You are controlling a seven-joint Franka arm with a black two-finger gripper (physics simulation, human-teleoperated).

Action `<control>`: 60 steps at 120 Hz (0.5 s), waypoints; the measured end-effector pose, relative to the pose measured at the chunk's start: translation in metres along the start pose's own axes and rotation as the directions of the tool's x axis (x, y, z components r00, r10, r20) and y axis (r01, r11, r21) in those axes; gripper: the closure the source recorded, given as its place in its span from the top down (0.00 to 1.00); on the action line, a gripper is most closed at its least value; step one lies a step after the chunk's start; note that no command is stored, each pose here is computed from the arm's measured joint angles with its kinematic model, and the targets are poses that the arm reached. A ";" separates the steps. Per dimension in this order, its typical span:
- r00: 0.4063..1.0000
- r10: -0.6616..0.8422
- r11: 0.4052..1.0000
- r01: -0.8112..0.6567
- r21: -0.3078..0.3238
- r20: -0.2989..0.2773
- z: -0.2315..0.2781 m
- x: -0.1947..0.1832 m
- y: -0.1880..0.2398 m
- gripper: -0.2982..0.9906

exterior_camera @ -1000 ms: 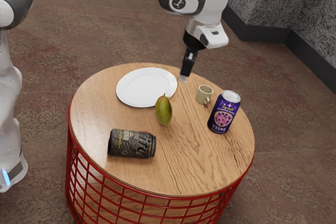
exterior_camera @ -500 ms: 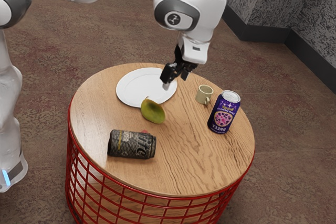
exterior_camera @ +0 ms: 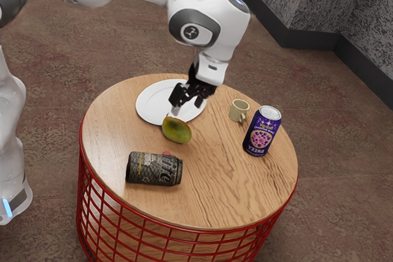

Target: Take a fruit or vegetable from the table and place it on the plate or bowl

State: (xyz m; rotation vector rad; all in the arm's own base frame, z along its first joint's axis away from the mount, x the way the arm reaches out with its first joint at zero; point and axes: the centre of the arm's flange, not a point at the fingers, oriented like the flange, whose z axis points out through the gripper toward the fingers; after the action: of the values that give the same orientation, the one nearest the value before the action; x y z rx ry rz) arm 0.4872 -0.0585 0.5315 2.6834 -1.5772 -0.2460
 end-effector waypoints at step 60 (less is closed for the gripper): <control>0.979 -0.203 0.975 0.201 -0.097 -0.010 0.035 -0.031 -0.021 0.77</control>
State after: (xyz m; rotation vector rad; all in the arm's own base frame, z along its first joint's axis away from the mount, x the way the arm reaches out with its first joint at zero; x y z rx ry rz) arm 0.4853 -0.0188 0.4985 2.7620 -1.2520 -0.2898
